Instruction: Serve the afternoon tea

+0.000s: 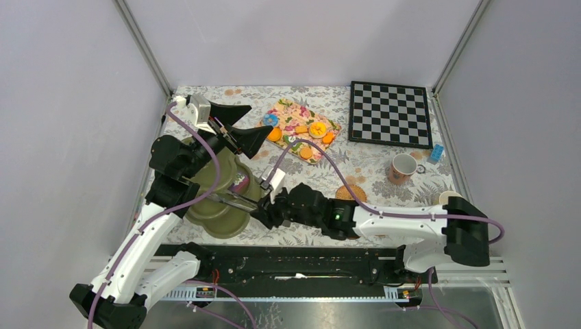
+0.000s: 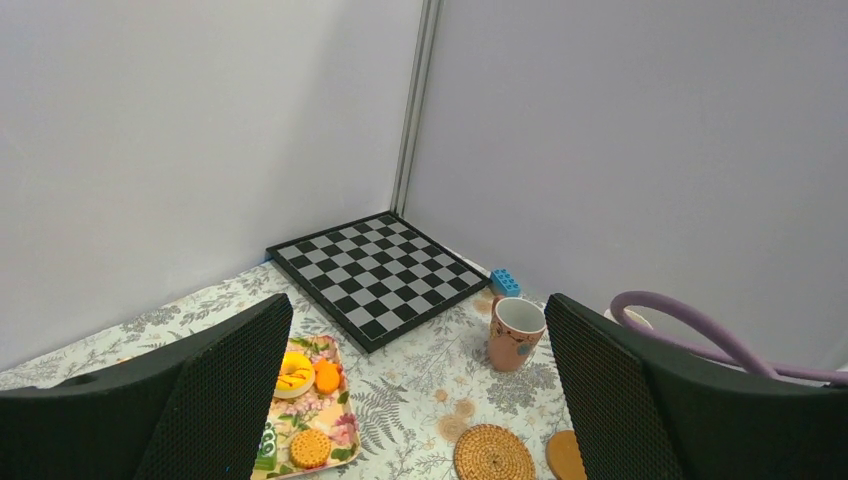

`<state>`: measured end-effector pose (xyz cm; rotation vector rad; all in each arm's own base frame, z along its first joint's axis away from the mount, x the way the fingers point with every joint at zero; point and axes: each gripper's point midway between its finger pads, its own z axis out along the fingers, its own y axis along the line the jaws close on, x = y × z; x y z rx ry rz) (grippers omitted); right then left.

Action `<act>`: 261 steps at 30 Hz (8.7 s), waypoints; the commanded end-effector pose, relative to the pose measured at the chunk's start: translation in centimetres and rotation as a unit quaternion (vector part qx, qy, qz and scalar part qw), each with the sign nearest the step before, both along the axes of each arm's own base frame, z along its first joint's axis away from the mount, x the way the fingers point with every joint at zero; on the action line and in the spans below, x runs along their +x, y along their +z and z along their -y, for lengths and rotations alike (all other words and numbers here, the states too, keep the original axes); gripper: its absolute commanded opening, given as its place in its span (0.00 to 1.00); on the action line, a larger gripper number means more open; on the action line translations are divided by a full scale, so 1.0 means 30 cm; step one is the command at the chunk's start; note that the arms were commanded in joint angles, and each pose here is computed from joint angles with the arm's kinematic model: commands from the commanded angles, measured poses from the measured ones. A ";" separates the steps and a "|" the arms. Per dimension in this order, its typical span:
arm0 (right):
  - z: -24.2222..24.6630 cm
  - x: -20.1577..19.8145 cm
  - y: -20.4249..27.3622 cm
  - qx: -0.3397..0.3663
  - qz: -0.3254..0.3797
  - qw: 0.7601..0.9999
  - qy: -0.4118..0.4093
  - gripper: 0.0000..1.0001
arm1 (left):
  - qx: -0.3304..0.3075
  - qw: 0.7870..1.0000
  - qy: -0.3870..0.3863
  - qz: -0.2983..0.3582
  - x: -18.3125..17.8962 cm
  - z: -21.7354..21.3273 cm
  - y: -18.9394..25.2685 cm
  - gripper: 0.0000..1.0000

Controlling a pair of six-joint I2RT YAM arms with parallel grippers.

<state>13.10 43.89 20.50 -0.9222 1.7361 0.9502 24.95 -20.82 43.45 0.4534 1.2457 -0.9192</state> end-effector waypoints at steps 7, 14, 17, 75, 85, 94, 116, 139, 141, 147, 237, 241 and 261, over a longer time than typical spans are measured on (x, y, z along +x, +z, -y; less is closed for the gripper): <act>0.245 -0.089 0.038 0.004 -0.006 1.000 0.011 0.45 | -0.008 1.000 -0.012 0.022 -0.015 0.008 0.038 0.99; 0.485 -0.019 0.064 -0.002 0.020 0.995 -0.100 0.44 | -0.009 1.000 -0.014 0.022 -0.016 0.009 0.040 0.99; 0.606 0.046 0.060 -0.016 0.040 0.983 -0.181 0.42 | -0.010 1.000 -0.013 0.022 -0.017 0.007 0.041 0.99; 0.573 0.777 -0.269 -0.218 -0.028 0.929 -0.298 0.40 | -0.007 1.000 -0.013 0.018 -0.007 0.013 0.029 0.99; 0.599 0.716 -0.128 -0.172 0.000 0.943 -0.286 0.37 | -0.008 1.000 -0.014 0.019 -0.012 0.012 0.034 0.99; 0.465 0.632 0.048 -0.072 0.004 0.981 -0.178 0.35 | -0.010 1.000 -0.018 0.019 -0.016 0.014 0.035 0.99; 0.136 0.449 0.194 0.038 -0.063 0.997 0.019 0.33 | -0.010 1.000 -0.014 0.023 -0.019 0.008 0.039 0.99; 0.070 0.434 0.085 -0.052 -0.034 0.998 -0.018 0.47 | -0.009 1.000 -0.016 0.021 -0.016 0.012 0.036 0.99; 0.074 0.441 0.092 -0.052 -0.030 0.998 -0.026 0.46 | -0.009 1.000 -0.016 0.022 -0.019 0.011 0.039 0.99; 0.073 0.448 0.101 -0.052 -0.026 0.998 -0.029 0.52 | -0.010 1.000 -0.017 0.022 -0.021 0.011 0.041 0.99; 0.079 0.319 0.171 0.006 -0.072 0.997 -0.008 0.42 | -0.010 0.999 -0.030 0.018 -0.024 0.026 0.035 0.99; 0.075 0.314 0.191 0.017 -0.072 0.997 -0.007 0.42 | -0.010 0.999 -0.030 0.018 -0.024 0.026 0.035 0.99; 0.462 0.568 0.080 -0.019 -0.058 0.965 -0.255 0.45 | -0.011 0.999 -0.036 0.013 -0.022 0.034 0.031 0.99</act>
